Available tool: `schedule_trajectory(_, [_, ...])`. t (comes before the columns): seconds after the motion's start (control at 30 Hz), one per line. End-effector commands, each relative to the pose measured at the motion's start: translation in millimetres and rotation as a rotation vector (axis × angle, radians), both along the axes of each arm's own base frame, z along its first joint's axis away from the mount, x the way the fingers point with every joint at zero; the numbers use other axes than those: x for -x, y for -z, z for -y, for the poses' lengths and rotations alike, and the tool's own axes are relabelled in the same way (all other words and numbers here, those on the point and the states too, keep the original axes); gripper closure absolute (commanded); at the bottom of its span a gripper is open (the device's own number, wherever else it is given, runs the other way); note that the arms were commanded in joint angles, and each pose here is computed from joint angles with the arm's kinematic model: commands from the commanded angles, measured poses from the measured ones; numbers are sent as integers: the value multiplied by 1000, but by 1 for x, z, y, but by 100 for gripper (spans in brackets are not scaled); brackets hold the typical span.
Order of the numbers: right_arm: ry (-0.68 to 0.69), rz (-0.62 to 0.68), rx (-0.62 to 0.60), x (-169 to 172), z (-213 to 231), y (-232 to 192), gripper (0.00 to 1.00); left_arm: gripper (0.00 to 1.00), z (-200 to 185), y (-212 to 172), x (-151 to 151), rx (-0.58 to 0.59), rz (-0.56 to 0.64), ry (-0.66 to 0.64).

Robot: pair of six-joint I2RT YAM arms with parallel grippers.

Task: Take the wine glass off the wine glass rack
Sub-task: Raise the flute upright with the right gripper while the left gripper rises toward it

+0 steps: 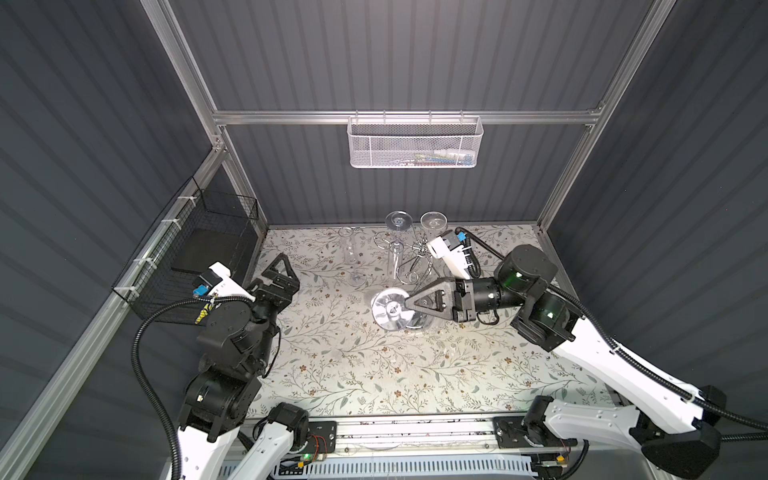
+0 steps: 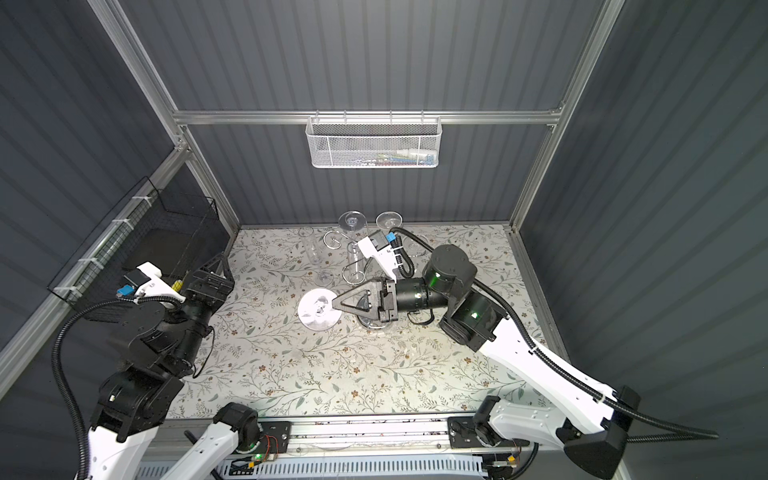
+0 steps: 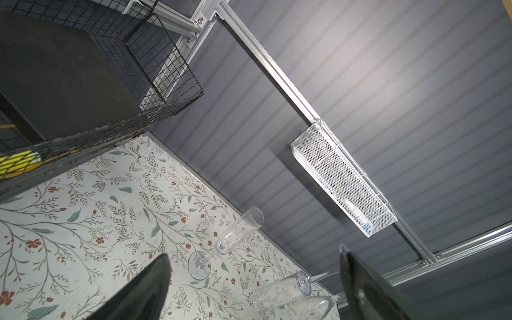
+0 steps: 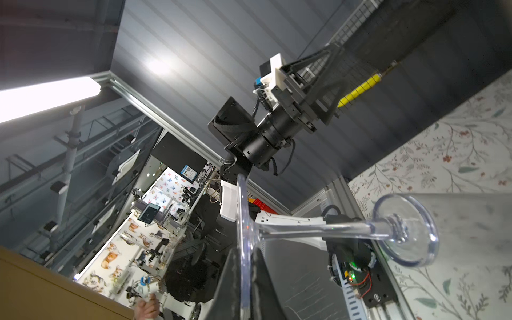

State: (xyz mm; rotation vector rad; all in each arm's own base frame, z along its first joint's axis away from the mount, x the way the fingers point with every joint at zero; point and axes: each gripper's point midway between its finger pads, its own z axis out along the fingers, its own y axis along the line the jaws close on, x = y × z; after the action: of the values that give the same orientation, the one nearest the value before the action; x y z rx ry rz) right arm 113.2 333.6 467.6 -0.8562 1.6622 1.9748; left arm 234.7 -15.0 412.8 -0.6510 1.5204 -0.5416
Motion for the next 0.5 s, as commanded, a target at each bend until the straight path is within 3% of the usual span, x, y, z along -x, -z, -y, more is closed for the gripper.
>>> schedule_trajectory(0.0, [-42,278,-164,16,6,-47,100,3,-1,-18,-1,26,45,-7])
schedule_trajectory(0.3, [-49,646,-260,18,-1,-74,100,3,21,-56,-9,54,152,103])
schedule_trajectory(0.47, [48,887,-292,15,4,-77,100,2,51,-93,-9,37,260,271])
